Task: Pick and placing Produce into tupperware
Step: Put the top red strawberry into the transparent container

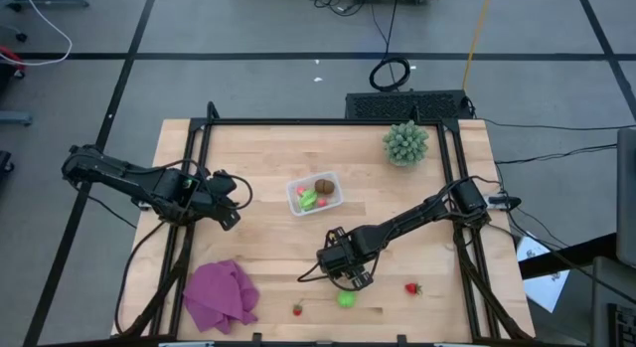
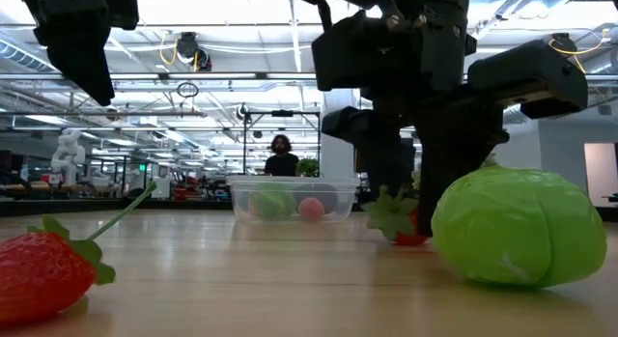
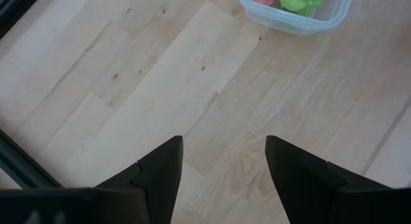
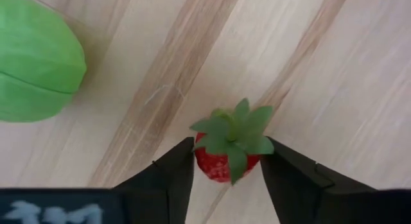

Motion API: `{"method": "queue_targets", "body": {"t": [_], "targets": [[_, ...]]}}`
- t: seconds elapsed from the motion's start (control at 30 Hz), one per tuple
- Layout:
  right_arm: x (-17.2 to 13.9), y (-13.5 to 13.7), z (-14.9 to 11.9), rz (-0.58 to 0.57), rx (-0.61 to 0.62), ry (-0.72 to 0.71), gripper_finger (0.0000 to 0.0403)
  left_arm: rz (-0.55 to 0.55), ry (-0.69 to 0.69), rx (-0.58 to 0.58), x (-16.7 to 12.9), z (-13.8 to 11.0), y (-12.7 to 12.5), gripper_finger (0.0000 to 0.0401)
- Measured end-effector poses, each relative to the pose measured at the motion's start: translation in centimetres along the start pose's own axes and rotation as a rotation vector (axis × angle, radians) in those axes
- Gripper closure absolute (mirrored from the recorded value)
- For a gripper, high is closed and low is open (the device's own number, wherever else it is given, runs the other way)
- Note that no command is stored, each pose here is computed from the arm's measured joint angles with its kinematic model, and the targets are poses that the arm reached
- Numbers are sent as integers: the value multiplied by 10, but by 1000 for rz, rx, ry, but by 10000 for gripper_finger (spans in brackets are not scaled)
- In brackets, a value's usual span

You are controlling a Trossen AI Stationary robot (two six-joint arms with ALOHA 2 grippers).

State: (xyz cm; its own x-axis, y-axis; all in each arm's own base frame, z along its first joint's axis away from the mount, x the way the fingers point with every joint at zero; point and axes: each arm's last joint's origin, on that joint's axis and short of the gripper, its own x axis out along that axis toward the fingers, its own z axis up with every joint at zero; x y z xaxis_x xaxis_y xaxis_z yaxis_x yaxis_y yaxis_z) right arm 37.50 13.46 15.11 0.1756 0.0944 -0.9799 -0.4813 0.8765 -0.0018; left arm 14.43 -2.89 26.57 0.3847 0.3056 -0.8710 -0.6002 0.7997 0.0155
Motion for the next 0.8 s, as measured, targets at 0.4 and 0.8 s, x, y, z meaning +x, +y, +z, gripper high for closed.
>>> {"method": "queue_targets", "body": {"t": [0.4,0.8], "targets": [[0,-1,0,-10,-1,1,257,-1,-1,0,0,0,0,174],[-34,-16,16,-207,-68,30,254,-1,-1,0,0,0,0,173]]}}
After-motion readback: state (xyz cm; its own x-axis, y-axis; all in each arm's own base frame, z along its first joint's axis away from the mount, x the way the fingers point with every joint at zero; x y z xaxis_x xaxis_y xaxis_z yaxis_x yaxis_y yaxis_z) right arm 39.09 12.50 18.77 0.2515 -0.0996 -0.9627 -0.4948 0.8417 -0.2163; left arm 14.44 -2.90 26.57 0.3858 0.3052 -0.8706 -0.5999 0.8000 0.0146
